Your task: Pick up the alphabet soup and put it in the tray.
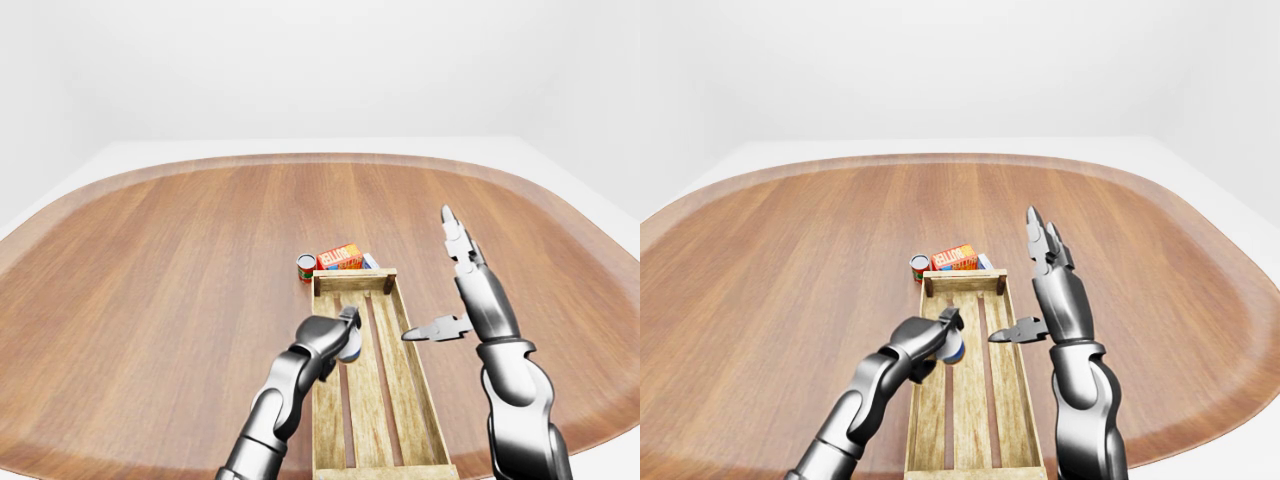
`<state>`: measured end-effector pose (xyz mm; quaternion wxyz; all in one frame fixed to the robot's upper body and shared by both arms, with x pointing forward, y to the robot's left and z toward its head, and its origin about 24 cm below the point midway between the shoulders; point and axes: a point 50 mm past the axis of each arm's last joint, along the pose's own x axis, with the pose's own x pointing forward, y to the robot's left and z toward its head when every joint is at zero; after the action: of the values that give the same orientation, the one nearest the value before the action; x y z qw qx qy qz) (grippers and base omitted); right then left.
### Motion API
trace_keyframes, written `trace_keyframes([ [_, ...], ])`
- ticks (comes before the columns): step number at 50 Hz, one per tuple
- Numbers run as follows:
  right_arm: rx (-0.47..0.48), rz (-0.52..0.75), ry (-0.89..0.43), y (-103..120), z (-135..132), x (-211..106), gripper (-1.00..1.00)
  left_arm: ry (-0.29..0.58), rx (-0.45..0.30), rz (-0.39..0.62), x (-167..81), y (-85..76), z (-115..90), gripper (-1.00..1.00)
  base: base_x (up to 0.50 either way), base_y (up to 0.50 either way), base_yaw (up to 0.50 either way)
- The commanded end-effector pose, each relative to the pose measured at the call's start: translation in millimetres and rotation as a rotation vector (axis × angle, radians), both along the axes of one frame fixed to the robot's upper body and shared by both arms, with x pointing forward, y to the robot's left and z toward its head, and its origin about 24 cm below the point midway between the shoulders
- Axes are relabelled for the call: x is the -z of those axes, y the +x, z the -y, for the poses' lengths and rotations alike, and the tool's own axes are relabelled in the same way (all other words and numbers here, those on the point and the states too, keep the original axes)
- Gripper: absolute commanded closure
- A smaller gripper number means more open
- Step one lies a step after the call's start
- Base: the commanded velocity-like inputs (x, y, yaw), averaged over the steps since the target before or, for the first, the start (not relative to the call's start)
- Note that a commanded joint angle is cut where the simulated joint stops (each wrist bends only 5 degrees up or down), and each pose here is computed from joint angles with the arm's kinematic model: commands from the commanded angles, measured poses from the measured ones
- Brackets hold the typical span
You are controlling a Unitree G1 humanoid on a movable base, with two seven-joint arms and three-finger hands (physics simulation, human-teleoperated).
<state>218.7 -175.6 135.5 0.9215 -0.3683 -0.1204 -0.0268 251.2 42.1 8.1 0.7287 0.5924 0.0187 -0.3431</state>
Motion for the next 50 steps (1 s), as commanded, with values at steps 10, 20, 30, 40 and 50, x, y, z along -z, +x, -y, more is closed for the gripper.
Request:
trace_keyframes([
  [10,0.001,-0.001,-0.002,0.0,0.2,0.0,-1.00,-0.032,0.004,0.019,-4.0,1.4,2.1,-0.91,0.00,0.00,0.00],
  [20,0.001,0.000,-0.003,0.0,0.5,-0.2,-1.00,-0.098,-0.051,0.057,-11.1,7.1,-1.9,-1.00,0.00,0.00,0.00],
  [30,0.000,-0.009,-0.003,0.7,-1.2,2.5,-1.00,-0.284,-0.171,0.100,-44.5,14.3,-18.6,-1.00,0.00,0.00,0.00],
  [40,0.001,-0.010,-0.004,0.9,-1.0,2.7,-1.00,-0.304,-0.223,0.132,-57.8,22.2,-33.1,-1.00,0.00,0.00,0.00],
  [50,-0.001,-0.010,-0.003,1.3,-1.4,2.6,-1.00,-0.332,-0.252,0.181,-77.7,31.5,-43.2,-1.00,0.00,0.00,0.00],
])
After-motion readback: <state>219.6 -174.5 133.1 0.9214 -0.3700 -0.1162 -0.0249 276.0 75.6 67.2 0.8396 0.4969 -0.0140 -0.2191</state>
